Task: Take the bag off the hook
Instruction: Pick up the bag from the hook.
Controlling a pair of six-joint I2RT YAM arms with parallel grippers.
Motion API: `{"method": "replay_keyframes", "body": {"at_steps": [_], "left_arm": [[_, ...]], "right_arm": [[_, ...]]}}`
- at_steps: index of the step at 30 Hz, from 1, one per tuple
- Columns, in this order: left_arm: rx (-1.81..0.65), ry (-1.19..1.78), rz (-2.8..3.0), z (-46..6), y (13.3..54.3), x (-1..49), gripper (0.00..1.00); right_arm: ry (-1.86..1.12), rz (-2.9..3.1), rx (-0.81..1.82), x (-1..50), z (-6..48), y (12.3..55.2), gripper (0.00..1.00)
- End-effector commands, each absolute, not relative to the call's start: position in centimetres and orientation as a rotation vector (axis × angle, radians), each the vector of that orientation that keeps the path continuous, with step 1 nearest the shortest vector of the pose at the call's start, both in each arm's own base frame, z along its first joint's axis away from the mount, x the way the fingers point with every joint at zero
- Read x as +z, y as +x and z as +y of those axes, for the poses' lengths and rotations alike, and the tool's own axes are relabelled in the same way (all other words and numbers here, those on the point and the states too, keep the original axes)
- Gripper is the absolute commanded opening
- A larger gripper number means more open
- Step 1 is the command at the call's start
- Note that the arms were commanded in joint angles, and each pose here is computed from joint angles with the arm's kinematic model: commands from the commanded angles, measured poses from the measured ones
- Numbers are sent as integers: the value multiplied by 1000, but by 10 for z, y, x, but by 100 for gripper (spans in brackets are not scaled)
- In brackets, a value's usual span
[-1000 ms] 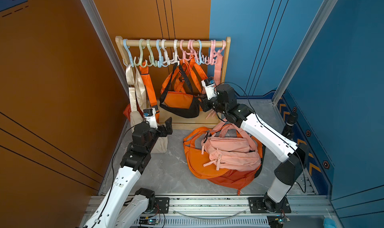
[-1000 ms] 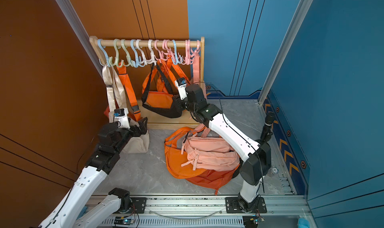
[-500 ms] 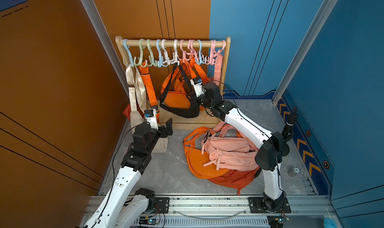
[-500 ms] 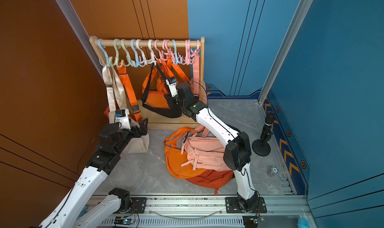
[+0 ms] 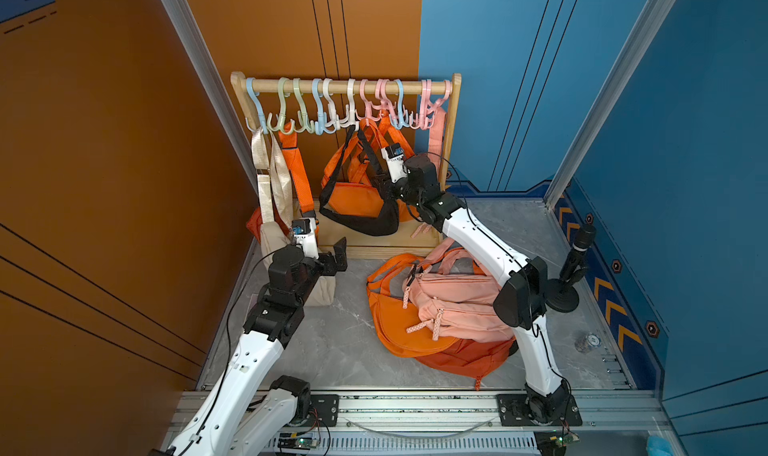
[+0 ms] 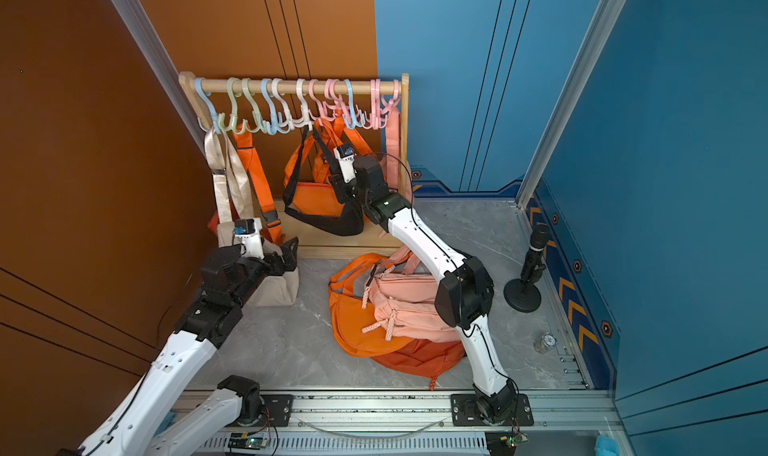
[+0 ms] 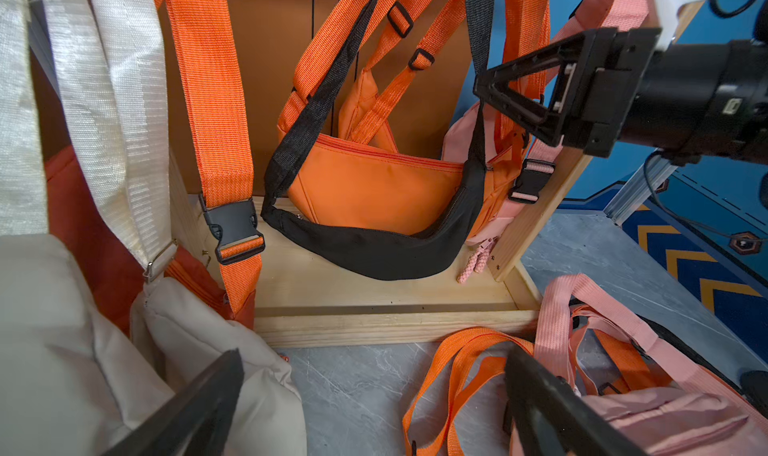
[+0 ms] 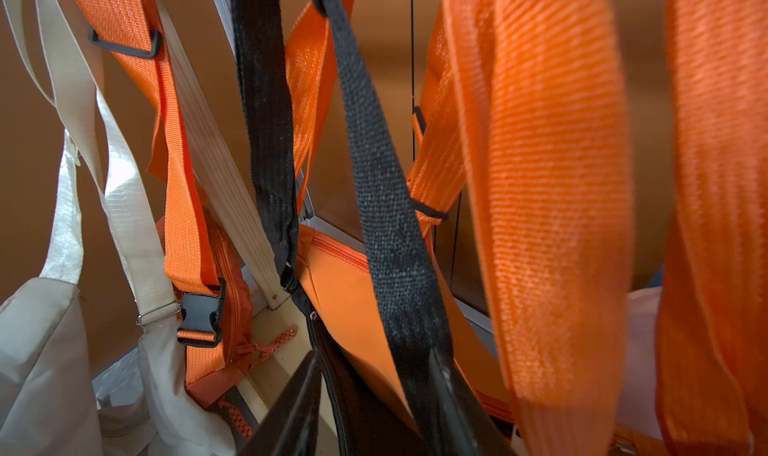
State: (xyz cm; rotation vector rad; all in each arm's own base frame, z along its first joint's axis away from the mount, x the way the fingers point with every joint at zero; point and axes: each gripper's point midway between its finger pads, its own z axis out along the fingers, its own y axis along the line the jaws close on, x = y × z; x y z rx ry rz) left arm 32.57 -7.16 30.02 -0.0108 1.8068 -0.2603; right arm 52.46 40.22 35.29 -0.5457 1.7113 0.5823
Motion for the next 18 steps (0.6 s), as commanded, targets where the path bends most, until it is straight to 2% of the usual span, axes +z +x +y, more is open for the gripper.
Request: {"method": "replay_keyframes", "body": {"at_steps": [1,12,16,18], "left_arm": [[-272,21,1816,-77,325,295,99],[-252,37,1834,-78,329,286,99],[-244,40,1841,-79,334,280,99],[-240,41,1853,-79,337,276,99]], "right_arm": [[-537,1695,561,355,401,535,44],[-547,1659,578,356,416,550,41],[-554,1637,590,363,416,548,21],[-556,1633,589,366,416,547,8]]}}
